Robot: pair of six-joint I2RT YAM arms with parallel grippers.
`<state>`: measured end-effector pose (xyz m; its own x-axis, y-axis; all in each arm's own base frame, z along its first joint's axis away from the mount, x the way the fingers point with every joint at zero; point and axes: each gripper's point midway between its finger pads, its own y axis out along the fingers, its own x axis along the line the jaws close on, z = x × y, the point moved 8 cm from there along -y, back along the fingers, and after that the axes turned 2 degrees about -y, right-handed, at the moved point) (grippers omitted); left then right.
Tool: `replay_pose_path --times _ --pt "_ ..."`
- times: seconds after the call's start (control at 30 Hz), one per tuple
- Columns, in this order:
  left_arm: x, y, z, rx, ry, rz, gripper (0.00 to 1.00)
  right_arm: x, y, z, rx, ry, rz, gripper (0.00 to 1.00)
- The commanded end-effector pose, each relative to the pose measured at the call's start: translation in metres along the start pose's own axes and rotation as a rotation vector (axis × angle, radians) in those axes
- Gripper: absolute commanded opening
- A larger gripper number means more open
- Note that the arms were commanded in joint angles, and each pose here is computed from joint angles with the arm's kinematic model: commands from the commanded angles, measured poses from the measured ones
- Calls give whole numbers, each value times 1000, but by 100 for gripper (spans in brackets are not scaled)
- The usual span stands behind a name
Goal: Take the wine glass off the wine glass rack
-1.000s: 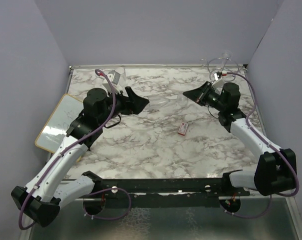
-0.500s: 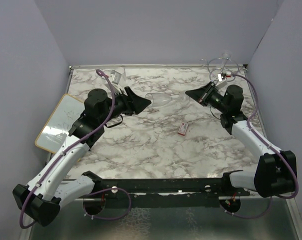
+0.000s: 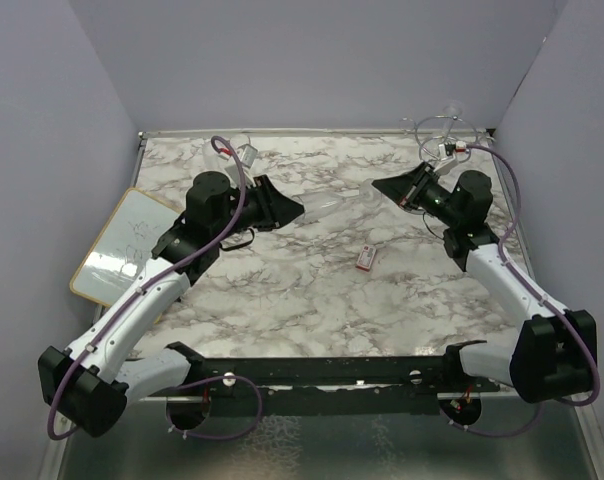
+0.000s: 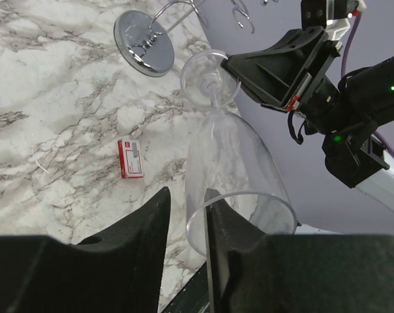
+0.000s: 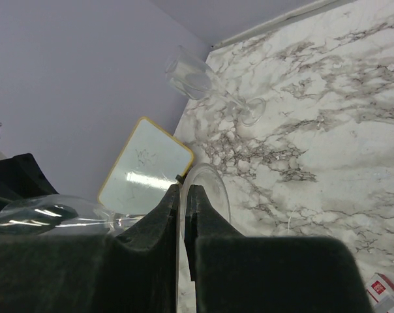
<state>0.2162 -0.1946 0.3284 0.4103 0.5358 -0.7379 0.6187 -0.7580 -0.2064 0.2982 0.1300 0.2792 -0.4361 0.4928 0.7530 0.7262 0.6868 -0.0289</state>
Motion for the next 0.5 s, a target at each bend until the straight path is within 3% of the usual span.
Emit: replay_pose_path --times 0.0,0.2,0.27,0.33,0.47 --pt "-7 -1 -1 14 8 41 25 10 -6 -6 -23 -81 -43 1" --pt "-1 -1 -1 15 28 -16 0 6 -7 -2 -1 -98 -31 1" --pt "0 -1 -2 9 31 -27 0 4 -8 1 14 -101 -32 4" --pt "1 -1 -3 7 33 -38 0 -1 -8 5 31 -95 -16 9" --pt "0 -1 -6 -1 45 -46 0 -10 -8 10 68 -114 36 32"
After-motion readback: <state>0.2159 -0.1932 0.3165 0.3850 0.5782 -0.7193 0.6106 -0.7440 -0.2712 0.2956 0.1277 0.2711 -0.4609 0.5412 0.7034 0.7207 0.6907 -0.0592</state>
